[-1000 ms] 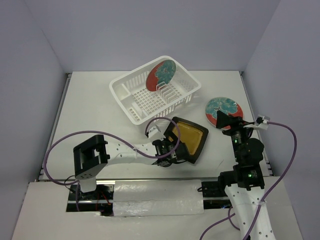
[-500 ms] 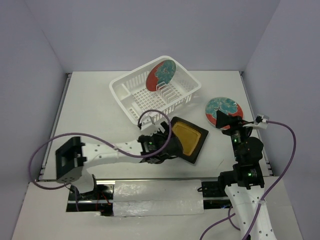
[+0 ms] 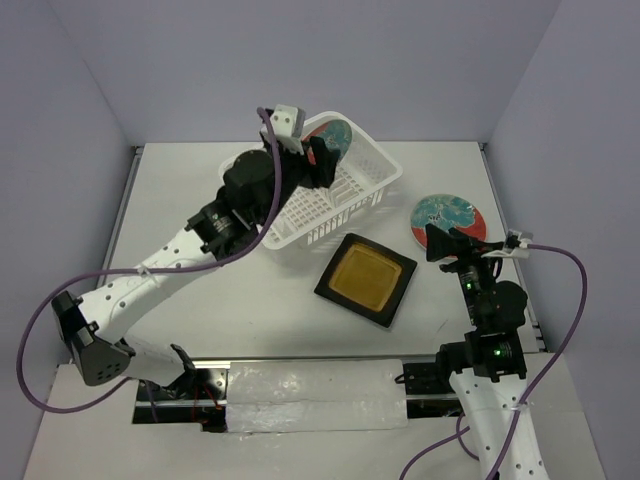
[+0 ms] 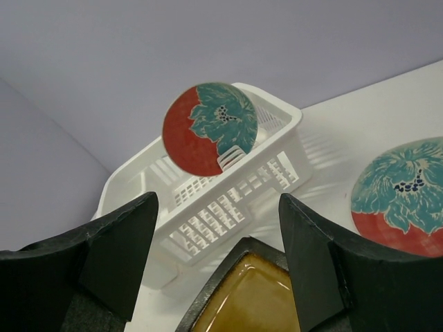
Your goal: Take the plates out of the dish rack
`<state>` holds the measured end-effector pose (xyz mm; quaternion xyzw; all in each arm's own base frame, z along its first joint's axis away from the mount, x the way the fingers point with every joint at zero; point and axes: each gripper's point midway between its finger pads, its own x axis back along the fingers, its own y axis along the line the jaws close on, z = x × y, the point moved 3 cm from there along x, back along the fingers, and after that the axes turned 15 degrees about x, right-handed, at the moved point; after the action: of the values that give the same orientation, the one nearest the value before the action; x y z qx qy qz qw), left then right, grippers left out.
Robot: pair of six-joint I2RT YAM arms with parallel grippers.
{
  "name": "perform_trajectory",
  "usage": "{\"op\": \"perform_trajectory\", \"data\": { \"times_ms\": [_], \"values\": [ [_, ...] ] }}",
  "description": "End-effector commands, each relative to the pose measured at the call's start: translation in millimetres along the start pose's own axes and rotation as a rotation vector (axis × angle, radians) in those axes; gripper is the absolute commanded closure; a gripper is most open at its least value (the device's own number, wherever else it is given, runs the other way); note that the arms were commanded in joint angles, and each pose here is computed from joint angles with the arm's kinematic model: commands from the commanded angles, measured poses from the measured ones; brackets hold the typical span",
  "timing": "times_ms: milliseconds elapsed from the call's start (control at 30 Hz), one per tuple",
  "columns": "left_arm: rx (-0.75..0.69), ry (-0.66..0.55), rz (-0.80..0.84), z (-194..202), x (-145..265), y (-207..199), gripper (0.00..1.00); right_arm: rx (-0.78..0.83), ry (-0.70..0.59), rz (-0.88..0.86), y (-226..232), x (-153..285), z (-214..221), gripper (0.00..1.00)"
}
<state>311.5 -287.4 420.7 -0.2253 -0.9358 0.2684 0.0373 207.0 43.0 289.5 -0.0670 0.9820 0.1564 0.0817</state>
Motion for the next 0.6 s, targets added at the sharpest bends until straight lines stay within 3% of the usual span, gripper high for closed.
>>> {"op": "perform_trajectory", "data": {
  "times_ms": [0,100,167,200,333,433,500,567],
  "values": [
    [-0.276,-0.053,0.061,-35,-24,14,0.29,0.027,-0.048,-0.067,10,-2,-9,0.22],
    [-0.393,-0.128,-0.011,-65,-43,42,0.33,0.049,-0.046,-0.044,7,-3,-12,0.22],
    [-0.419,-0.093,0.025,-75,-67,48,0.33,0.056,-0.057,-0.02,5,-3,-19,0.22],
    [-0.44,-0.035,-0.016,-73,-76,73,0.31,0.062,-0.061,-0.019,5,-3,-21,0.22],
    [-0.549,0.008,0.0,-54,-109,108,0.28,0.093,-0.093,-0.117,19,2,-26,0.22],
    [-0.539,0.061,0.003,-40,-136,126,0.32,0.098,-0.116,-0.098,19,7,-39,0.22],
    [-0.538,0.148,0.043,-8,-156,140,0.31,0.096,-0.116,-0.092,18,8,-39,0.22],
    [-0.546,0.177,0.019,-2,-167,150,0.3,0.095,-0.098,-0.085,17,9,-34,0.21]
  ]
}}
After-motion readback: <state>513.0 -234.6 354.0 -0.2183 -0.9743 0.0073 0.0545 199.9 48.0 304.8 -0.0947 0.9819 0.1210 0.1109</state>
